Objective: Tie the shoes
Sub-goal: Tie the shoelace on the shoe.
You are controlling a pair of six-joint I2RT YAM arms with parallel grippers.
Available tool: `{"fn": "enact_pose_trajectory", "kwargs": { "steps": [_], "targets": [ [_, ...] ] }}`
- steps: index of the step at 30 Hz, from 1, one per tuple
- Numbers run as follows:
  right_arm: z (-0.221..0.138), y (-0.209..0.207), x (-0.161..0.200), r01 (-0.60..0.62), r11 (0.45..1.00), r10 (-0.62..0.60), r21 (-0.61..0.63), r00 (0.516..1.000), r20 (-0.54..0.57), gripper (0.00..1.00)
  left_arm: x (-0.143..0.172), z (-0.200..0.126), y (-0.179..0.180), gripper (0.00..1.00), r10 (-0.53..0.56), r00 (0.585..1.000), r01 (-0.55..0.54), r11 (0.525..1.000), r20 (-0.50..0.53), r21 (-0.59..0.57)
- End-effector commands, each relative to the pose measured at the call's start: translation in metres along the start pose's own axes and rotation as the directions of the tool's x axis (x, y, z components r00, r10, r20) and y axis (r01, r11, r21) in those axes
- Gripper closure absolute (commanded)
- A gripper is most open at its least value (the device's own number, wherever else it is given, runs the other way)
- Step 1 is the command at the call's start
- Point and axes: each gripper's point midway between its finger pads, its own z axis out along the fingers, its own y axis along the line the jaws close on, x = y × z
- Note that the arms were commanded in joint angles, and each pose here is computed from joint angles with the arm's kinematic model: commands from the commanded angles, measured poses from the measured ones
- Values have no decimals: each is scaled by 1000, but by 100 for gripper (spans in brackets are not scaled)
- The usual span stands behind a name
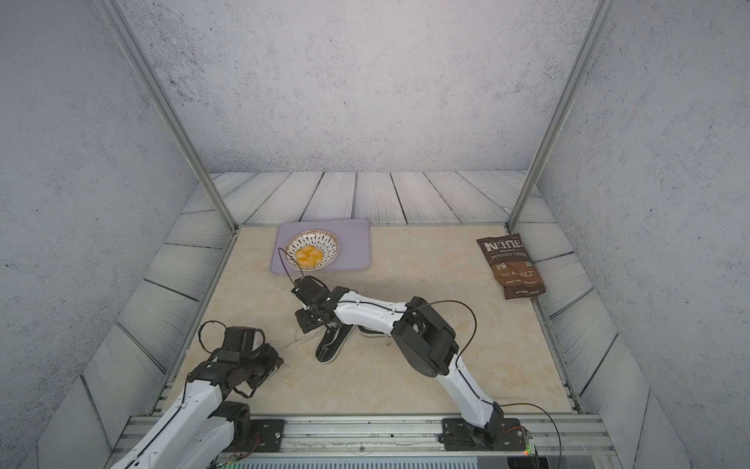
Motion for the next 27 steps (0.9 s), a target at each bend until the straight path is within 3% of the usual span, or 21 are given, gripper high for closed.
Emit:
{"fn": "enact_pose_trajectory", "kwargs": {
  "steps": [1, 20, 22, 27],
  "targets": [
    [20, -7, 26, 9, 995, 1, 102, 995, -98, 49, 9, 1, 11, 100, -36, 999, 34, 999, -36, -40],
    [64, 14, 59, 196, 963, -149, 184, 958, -245, 46, 14, 0, 10, 100, -22, 999, 22, 1000, -39, -11],
    [68, 9, 63, 219, 953, -162, 210, 952, -261, 49, 14, -1, 11, 100, -21, 999, 21, 1000, -38, -11],
    [72, -9, 63, 284, 911, -205, 298, 941, -271, 74, 12, -1, 12, 100, -21, 1000, 21, 1000, -23, -13]
  ]
}}
